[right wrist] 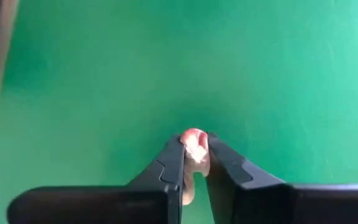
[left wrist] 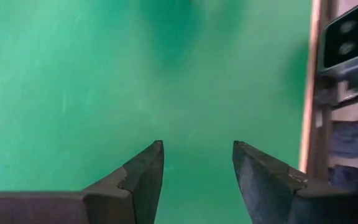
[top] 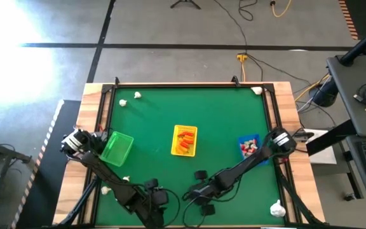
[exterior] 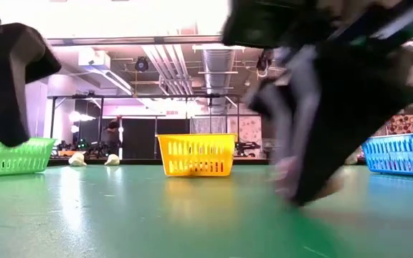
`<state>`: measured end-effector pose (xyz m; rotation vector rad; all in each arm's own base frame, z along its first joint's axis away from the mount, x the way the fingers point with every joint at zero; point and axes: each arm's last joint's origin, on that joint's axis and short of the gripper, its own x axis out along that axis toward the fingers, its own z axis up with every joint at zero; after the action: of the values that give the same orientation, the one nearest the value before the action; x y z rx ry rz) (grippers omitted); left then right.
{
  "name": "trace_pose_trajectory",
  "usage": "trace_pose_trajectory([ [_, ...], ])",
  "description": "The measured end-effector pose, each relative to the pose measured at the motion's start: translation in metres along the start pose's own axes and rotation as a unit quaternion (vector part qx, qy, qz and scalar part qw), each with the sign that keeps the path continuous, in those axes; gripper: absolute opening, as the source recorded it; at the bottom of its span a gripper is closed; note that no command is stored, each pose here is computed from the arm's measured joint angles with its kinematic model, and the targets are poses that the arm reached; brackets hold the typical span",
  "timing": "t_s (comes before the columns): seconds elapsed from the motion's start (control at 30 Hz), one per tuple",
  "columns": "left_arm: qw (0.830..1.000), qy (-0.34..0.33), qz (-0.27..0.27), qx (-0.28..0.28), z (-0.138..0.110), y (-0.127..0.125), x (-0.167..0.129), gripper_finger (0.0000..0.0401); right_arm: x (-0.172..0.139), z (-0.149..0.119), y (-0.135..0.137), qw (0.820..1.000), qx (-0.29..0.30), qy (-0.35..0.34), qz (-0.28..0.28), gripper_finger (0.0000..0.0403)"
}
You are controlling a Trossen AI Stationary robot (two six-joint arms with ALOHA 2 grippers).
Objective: Sort produce into baskets
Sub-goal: Put the brown mushroom into the blue bin
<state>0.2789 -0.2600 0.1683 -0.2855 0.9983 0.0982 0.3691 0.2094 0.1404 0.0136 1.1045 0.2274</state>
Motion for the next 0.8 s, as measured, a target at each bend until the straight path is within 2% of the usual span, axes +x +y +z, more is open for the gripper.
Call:
trace_pose_trajectory([
  [0.07, 1.0, 0.002, 0.005, -0.006, -0.003, 0.004, 0.001, 0.0176, -0.021, -0.004, -0.002, 0.999, 0.035, 0.036, -0.015, 0.0033],
  [0.17, 1.0, 0.003, -0.002, -0.014, -0.005, 0.006, -0.002, 0.0176, -0.068, -0.015, -0.003, 0.994, 0.084, 0.037, -0.058, 0.0033],
  [0.27, 1.0, 0.007, -0.004, -0.01, -0.009, 0.005, -0.004, 0.0176, -0.113, -0.045, -0.002, 0.983, 0.124, 0.015, -0.135, 0.0033],
  [0.33, 1.0, 0.013, -0.003, -0.01, -0.012, 0.004, -0.006, 0.0176, -0.138, -0.07, -0.005, 0.969, 0.177, 0.001, -0.172, 0.0034],
  [0.43, 1.0, 0.018, -0.002, -0.009, -0.013, 0.004, -0.008, 0.0176, -0.174, -0.103, -0.024, 0.932, 0.306, -0.015, -0.194, 0.0043],
  [0.57, 1.0, 0.002, 0.009, -0.004, -0.011, 0.005, -0.008, 0.0176, -0.193, -0.151, -0.05, 0.855, 0.463, 0.044, -0.232, 0.0042],
  [0.63, 1.0, -0.013, 0.014, 0.009, -0.009, 0.006, -0.007, 0.0176, -0.199, -0.167, -0.059, 0.829, 0.506, 0.035, -0.238, 0.0039],
  [0.8, 1.0, -0.02, 0.023, -0.002, 0.002, 0.012, -0.004, 0.0176, -0.191, -0.197, -0.078, 0.789, 0.572, 0.007, -0.225, 0.0039],
])
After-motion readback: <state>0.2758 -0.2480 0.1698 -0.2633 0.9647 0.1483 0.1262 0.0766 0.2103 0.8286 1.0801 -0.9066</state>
